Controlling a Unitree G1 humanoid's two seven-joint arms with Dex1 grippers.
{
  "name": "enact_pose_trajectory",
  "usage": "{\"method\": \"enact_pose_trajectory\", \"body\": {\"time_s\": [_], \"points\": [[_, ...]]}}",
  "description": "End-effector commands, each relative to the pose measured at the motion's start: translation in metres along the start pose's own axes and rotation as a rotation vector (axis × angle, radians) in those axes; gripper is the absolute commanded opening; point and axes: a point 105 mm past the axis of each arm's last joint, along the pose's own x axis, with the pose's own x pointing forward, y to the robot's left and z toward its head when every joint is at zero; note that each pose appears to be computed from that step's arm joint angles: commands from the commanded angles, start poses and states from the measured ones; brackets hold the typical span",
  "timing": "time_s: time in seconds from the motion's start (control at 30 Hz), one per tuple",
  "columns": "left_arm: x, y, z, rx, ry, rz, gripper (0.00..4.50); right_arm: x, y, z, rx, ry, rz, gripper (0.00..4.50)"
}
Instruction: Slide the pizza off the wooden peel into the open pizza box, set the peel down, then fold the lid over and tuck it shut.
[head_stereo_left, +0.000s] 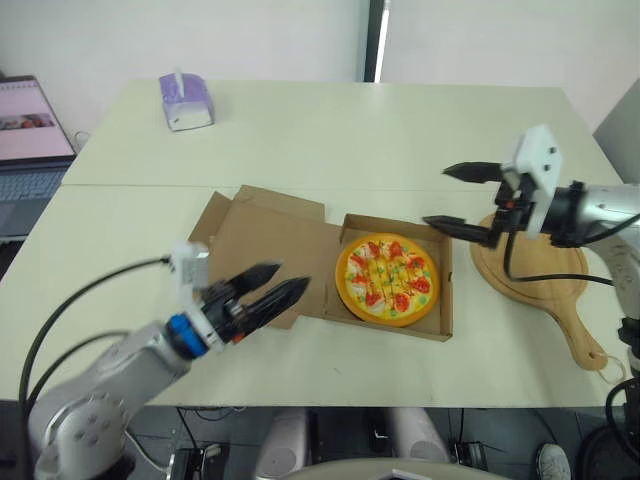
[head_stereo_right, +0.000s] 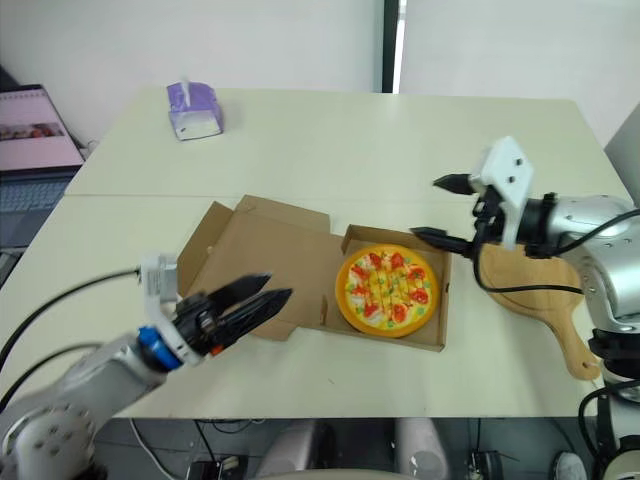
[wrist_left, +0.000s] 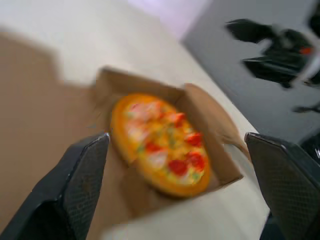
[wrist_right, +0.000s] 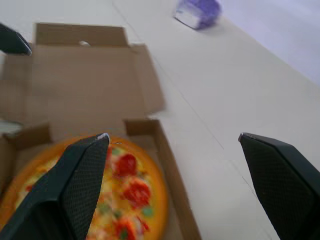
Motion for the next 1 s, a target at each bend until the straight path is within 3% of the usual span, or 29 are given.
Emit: {"method": "enact_pose_trajectory", "body": {"time_s": [0.03, 0.23, 0.43, 0.73, 1.0], "points": [[-0.028, 0.007, 0.008, -0.120, -0.143, 0.114, 4.50, 0.024, 0.024, 0.022, -0.015, -0.073, 0.128, 4.46], [-0.060, 0.028, 0.000, -0.315, -0.302, 0.306, 4.50, 0.056, 0.055, 0.031, -0.039, -0.114, 0.250, 4.46], [-0.060, 0.042, -0.003, -0.426, -0.464, 0.370, 4.50, 0.077, 0.065, 0.045, -0.070, -0.173, 0.280, 4.46], [-0.042, 0.055, -0.027, -0.493, -0.423, 0.404, 4.50, 0.083, 0.069, 0.055, -0.073, -0.197, 0.289, 4.46], [-0.042, 0.064, -0.028, -0.514, -0.437, 0.427, 4.50, 0.080, 0.066, 0.056, -0.081, -0.186, 0.283, 4.46]]}}
